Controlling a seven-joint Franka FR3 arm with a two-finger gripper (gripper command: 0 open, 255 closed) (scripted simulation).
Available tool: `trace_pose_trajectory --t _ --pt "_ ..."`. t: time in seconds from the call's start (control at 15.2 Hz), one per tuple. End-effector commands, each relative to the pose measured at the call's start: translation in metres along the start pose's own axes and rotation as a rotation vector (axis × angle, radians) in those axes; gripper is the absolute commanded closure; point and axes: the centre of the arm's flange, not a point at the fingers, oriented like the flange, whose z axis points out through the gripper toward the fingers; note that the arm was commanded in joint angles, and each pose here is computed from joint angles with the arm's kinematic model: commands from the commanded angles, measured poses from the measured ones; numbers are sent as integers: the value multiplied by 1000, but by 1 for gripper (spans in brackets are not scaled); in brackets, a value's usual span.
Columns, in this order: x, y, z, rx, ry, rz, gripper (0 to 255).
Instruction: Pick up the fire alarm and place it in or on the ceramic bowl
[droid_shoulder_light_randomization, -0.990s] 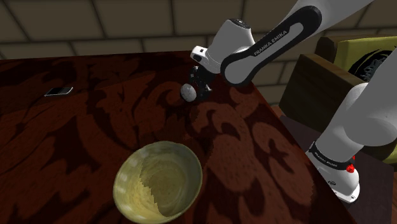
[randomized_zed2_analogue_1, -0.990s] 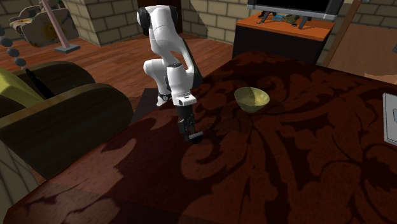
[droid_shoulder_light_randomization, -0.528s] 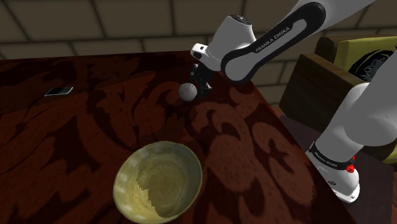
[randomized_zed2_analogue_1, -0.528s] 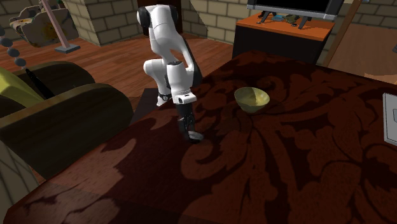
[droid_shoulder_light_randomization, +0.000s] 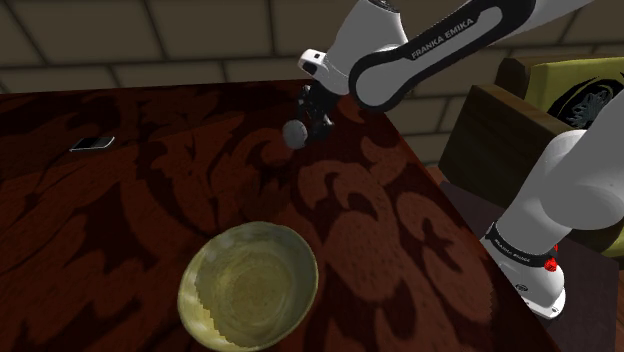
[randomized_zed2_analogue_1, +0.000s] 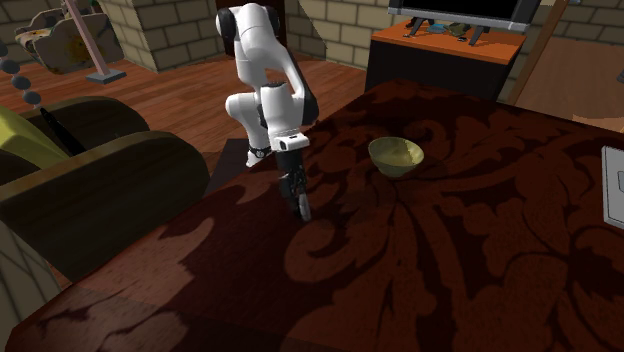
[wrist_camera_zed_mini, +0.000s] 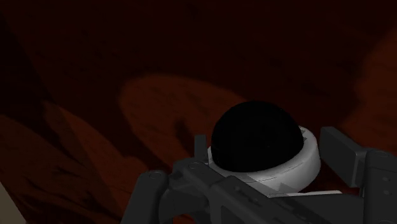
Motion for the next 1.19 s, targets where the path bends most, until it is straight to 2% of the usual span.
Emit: trace_pose_trajectory --t 0.0,1.12 --pt "3 5 -10 0 0 0 255" --pt "29 40 -88 0 0 0 255"
